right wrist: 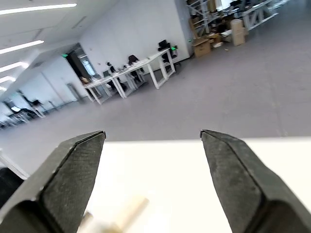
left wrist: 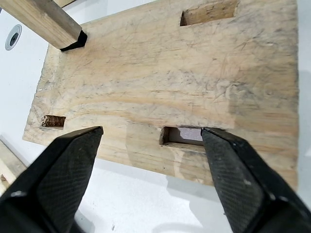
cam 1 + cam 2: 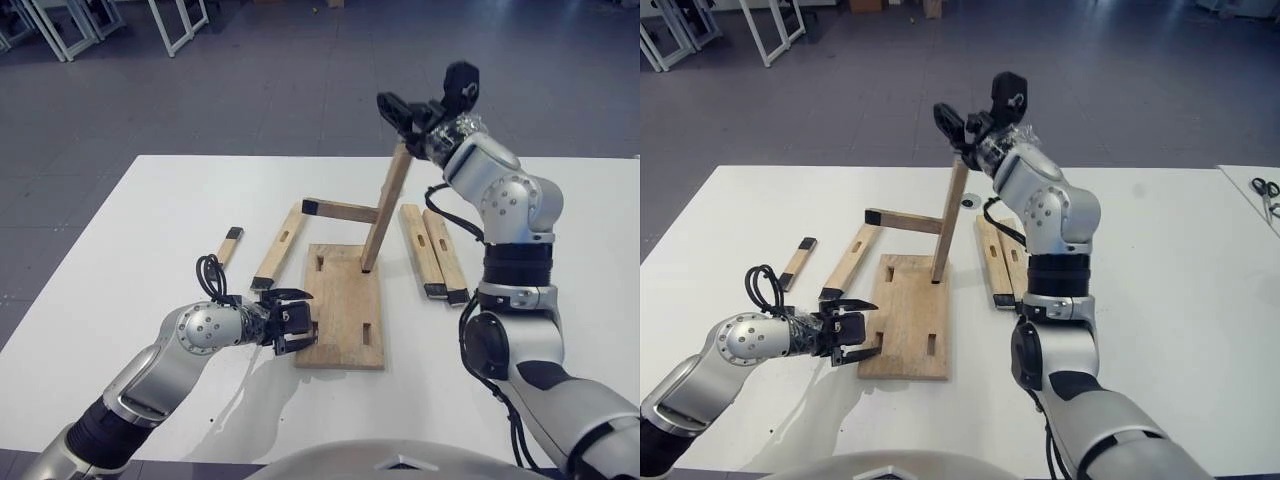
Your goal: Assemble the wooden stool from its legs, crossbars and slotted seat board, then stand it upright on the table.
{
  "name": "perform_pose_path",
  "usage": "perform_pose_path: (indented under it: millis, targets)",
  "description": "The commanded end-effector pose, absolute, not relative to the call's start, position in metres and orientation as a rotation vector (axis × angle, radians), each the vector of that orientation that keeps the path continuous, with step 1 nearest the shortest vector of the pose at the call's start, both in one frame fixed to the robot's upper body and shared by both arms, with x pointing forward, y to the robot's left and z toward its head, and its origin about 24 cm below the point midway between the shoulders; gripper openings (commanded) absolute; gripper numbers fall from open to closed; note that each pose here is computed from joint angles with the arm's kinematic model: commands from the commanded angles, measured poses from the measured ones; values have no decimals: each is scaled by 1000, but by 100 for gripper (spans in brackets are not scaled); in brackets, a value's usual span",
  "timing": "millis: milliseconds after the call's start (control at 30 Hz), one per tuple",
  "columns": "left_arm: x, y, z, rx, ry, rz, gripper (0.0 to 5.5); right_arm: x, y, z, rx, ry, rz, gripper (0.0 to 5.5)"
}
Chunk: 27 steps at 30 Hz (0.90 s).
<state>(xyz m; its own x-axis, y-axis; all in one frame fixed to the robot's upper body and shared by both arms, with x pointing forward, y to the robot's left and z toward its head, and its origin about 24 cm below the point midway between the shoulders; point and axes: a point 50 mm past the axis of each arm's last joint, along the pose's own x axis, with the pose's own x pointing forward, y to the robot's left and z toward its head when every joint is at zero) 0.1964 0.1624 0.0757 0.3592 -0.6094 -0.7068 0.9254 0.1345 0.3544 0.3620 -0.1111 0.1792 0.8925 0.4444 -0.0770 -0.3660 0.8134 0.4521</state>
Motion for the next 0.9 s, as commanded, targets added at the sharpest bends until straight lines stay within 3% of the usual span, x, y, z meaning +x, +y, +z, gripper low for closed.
perform_pose_path:
  millis: [33,167,267,333,400,467,600,700,900]
  targets:
    - [182,167,52,821,595,-1200,375,359,-114,157,498,351,387,360]
    - [181,165,51,813,594,-1196,375,370,-148,237,561,25,284,360]
    - [179,165,52,811,598,-1196,375,366,-187,250,529,-67,157,360]
    - [180,165,54,810,594,-1194,375,361,-205,225,428,-11,68,360]
    - [185,163,63,786,565,-1181,375,340,-216,172,289,159,24,360]
    - [193,161,79,720,513,-1146,375,303,-218,135,218,267,37,360]
    - [205,153,118,566,346,-1074,375,217,-217,76,117,505,68,420]
    - [209,155,135,506,298,-1049,375,177,-217,52,84,643,100,442]
    - [218,158,154,397,254,-993,375,142,-214,23,7,799,212,442]
